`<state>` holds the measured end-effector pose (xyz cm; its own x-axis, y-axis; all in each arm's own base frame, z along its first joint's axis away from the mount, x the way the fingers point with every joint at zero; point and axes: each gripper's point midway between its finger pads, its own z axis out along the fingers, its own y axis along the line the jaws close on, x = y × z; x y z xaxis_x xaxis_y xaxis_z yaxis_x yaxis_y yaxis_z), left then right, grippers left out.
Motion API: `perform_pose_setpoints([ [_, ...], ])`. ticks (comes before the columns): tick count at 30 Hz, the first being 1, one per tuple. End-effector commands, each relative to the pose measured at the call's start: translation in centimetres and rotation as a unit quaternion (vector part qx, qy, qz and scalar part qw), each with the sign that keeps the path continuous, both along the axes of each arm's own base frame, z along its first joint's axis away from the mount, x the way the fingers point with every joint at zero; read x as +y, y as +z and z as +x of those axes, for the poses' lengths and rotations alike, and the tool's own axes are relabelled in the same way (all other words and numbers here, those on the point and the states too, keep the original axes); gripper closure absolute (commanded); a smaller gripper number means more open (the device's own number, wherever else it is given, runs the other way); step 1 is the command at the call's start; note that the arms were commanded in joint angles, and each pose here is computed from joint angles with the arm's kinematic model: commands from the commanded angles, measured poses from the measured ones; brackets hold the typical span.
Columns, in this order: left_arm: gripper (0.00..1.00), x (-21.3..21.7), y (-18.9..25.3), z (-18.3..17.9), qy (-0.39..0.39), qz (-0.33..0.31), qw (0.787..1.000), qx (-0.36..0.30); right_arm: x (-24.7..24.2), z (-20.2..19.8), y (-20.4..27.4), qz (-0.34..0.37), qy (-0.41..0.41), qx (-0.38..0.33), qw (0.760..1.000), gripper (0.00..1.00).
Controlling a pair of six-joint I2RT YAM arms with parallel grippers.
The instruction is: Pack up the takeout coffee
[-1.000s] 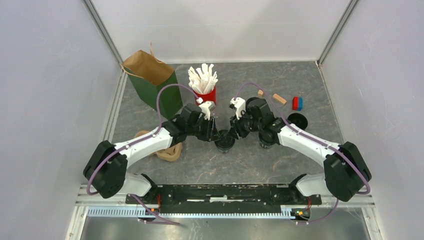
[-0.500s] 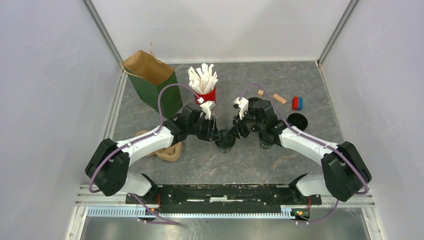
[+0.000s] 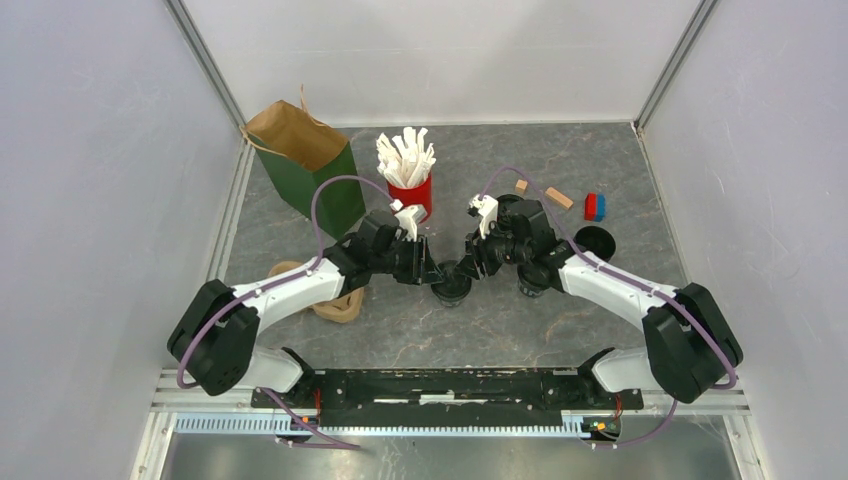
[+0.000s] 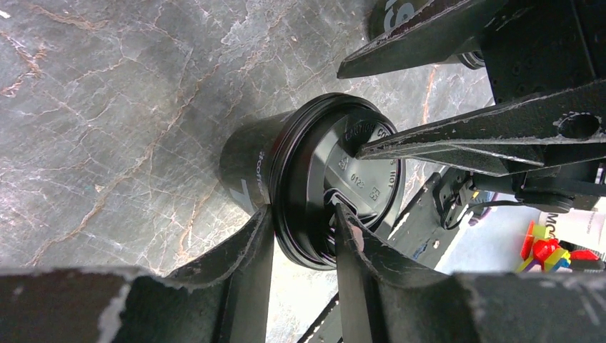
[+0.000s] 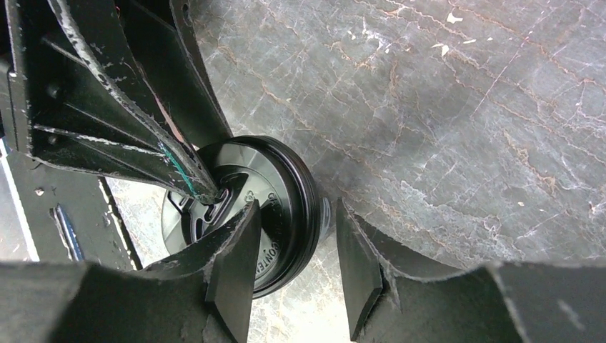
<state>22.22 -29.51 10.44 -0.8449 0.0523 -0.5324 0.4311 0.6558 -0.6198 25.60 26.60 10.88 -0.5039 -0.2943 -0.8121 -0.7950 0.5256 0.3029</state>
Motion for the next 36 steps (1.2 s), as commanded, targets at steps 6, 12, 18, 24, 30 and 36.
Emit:
perform_pose_setpoints([
  [6, 0.6, -0.7, -0.3, -1.9, -0.091, 0.012, 0.996, -0.007, -0.8, -1.8, 0.0, -0.01, -0.01, 0.044, 0.999, 0.54],
  [12, 0.6, -1.3, -0.1, -2.4, -0.155, 0.013, 0.988, -0.017, -2.0, -1.6, 1.7, -0.017, -0.036, 0.016, 0.999, 0.43],
  [18, 0.6, -1.5, 0.3, -1.6, -0.163, 0.019, 0.986, -0.042, -2.2, -1.9, 2.4, -0.018, -0.016, -0.004, 1.0, 0.48],
  [24, 0.59, -1.4, -0.1, -1.0, -0.18, 0.046, 0.981, -0.053, -1.9, -3.5, 1.9, -0.013, 0.028, 0.009, 0.999, 0.5],
  [30, 0.59, -1.3, -1.0, -1.0, -0.189, 0.062, 0.979, -0.043, -1.7, -3.8, 1.9, -0.007, 0.041, 0.008, 0.999, 0.53],
  [36, 0.59, -1.4, -1.6, -1.0, -0.191, 0.07, 0.978, -0.041, -2.6, -2.8, 0.1, -0.028, 0.013, 0.014, 0.999, 0.61],
])
